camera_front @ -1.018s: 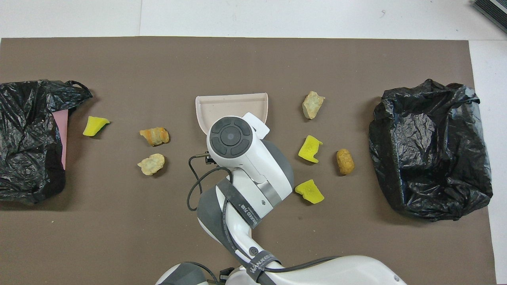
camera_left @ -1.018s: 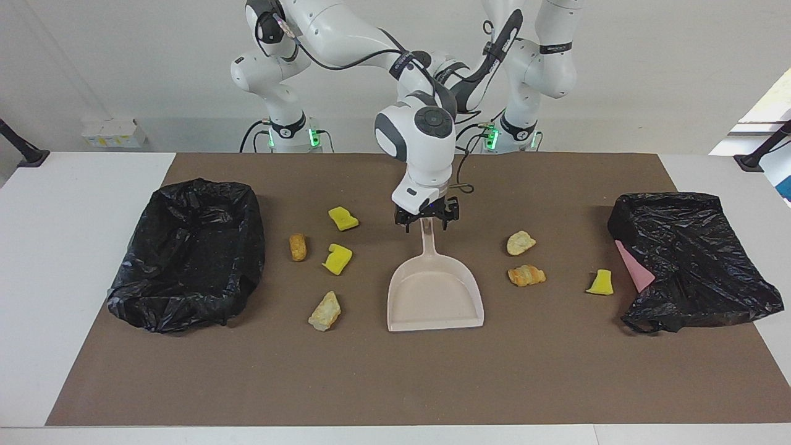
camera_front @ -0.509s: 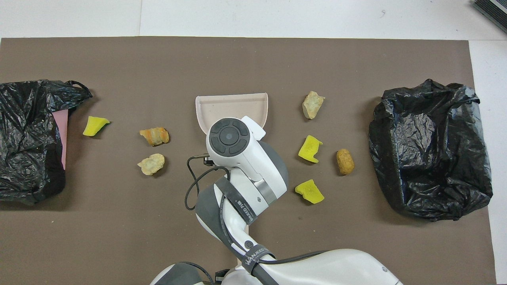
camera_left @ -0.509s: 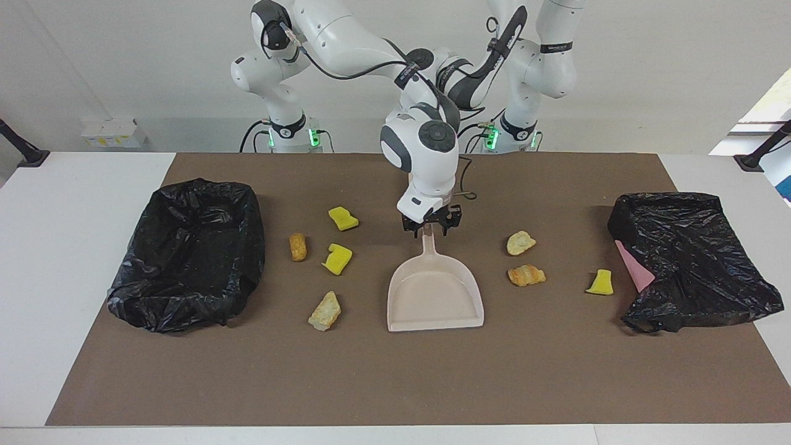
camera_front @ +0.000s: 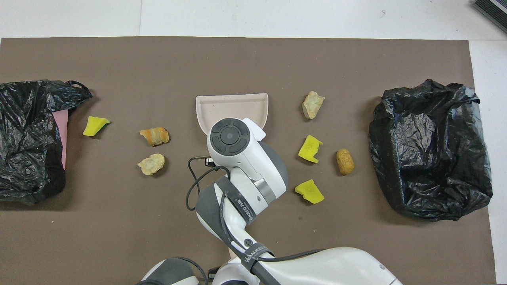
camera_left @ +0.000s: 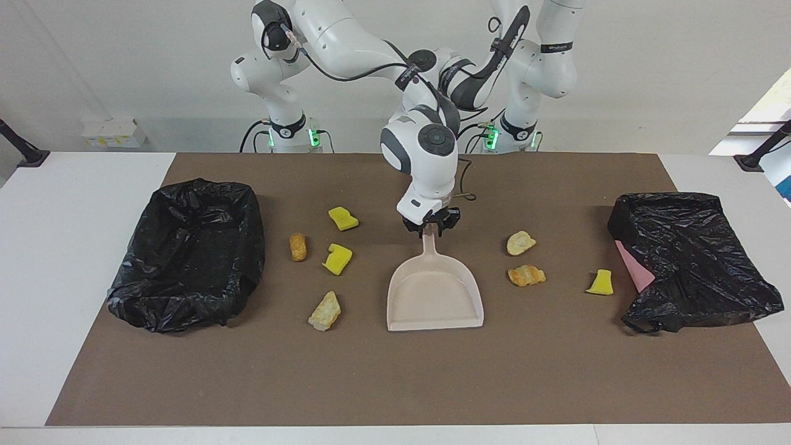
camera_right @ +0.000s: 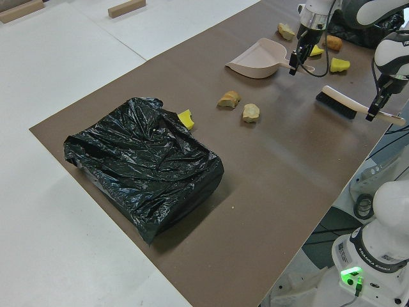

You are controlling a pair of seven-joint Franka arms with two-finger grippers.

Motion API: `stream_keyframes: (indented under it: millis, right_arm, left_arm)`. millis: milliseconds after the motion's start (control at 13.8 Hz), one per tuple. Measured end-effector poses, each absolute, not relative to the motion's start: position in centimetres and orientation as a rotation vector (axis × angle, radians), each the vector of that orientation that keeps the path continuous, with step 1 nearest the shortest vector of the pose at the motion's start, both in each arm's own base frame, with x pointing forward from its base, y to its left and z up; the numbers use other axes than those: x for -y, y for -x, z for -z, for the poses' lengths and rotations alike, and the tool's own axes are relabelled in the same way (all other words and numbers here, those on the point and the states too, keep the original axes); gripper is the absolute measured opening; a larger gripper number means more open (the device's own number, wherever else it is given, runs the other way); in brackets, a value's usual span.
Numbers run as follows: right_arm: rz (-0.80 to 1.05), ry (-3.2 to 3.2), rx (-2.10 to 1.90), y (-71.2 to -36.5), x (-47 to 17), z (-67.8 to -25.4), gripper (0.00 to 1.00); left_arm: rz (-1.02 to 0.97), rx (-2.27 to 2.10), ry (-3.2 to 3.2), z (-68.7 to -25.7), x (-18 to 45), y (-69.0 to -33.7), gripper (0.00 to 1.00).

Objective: Sweep and dump trash in bin
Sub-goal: 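Reach the right gripper to the dustpan handle and grasp it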

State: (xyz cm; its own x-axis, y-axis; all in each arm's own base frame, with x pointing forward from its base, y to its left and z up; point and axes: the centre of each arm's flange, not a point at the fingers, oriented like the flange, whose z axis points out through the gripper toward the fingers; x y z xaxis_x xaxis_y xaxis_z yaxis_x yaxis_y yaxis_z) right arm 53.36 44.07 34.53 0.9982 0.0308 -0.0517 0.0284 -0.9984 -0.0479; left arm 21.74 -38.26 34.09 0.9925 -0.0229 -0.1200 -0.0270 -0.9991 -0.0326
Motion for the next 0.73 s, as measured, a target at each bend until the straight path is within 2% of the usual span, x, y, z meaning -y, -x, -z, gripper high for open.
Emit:
stream_keyframes:
  millis: [145,509,727]
  right_arm:
    - [-0.085,3.095,0.025,-53.3,-44.0,-34.5,0.31]
    - [-0.072,3.092,0.008,-53.8,-43.6,-35.0,0.31]
    - [-0.043,3.082,0.001,-54.2,-42.9,-36.8,0.31]
  left_arm:
    - [-0.191,0.015,3.099,-34.6,36.8,-23.0,0.26]
    - [-0.189,0.049,3.099,-34.6,32.7,-24.8,0.26]
    - [-0.178,0.067,3.111,-35.0,29.9,-27.8,0.26]
